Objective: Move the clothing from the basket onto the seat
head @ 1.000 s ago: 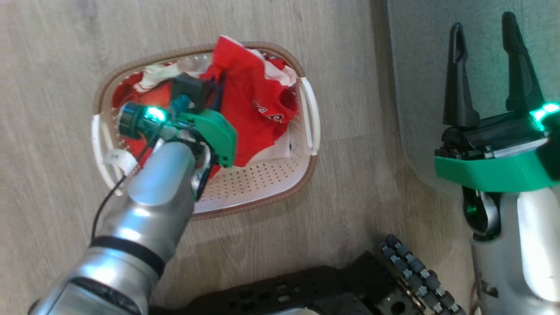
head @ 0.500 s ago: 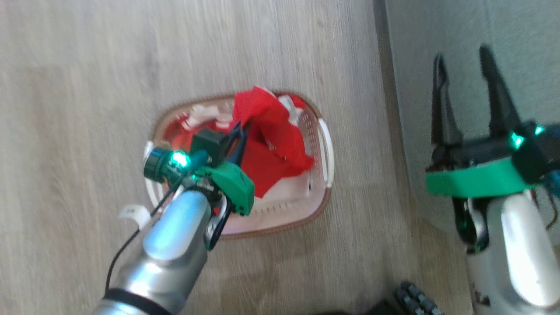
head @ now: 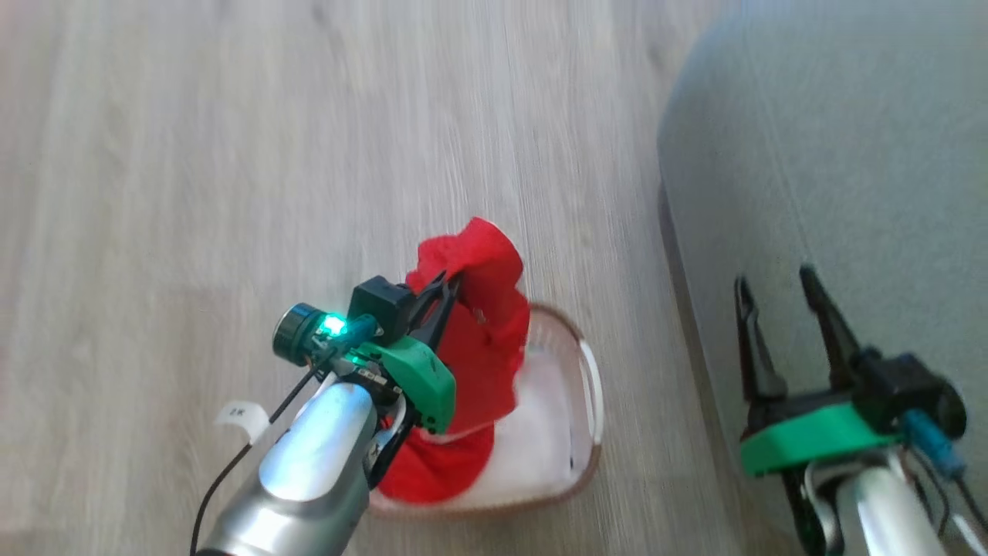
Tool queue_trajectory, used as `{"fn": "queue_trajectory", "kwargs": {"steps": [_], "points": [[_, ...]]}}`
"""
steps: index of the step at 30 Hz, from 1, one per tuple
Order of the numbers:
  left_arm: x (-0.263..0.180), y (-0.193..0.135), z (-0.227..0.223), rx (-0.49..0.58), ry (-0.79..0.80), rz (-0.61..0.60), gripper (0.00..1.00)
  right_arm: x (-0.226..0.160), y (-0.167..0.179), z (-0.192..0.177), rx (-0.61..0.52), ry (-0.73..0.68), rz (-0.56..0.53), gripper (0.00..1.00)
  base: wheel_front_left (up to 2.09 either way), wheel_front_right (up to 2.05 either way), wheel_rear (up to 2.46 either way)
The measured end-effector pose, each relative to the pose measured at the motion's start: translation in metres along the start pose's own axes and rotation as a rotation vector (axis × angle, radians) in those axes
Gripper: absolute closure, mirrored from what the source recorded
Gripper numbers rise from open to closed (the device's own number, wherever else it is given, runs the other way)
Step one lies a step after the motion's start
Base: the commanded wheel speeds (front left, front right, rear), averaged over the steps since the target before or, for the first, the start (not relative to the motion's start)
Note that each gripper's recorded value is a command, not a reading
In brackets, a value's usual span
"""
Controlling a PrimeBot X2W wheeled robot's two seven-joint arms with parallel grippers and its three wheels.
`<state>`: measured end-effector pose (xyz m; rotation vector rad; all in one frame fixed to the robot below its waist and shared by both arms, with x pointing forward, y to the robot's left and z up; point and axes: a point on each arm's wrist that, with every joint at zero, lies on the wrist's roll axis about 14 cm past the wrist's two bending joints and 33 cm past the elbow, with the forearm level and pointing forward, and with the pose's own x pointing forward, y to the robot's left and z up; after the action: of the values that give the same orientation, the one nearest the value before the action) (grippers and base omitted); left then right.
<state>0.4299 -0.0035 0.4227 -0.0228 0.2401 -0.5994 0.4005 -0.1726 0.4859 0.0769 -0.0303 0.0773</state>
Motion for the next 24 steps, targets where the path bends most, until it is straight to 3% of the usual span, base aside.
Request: {"fn": "queue_trajectory", "kwargs": {"steps": [12,24], "points": [[-0.032,-0.021,0.139,0.154,-0.299,-0.029,1.0,-0.041,0.029,0.035,0.003,-0.092,0.074,0.0,0.0,0.0,0.0],[-0.044,-0.055,0.201,0.195,-0.414,-0.104,1.0,-0.049,0.071,0.033,-0.006,-0.086,0.2,0.0,0.0,0.0,0.0]]}}
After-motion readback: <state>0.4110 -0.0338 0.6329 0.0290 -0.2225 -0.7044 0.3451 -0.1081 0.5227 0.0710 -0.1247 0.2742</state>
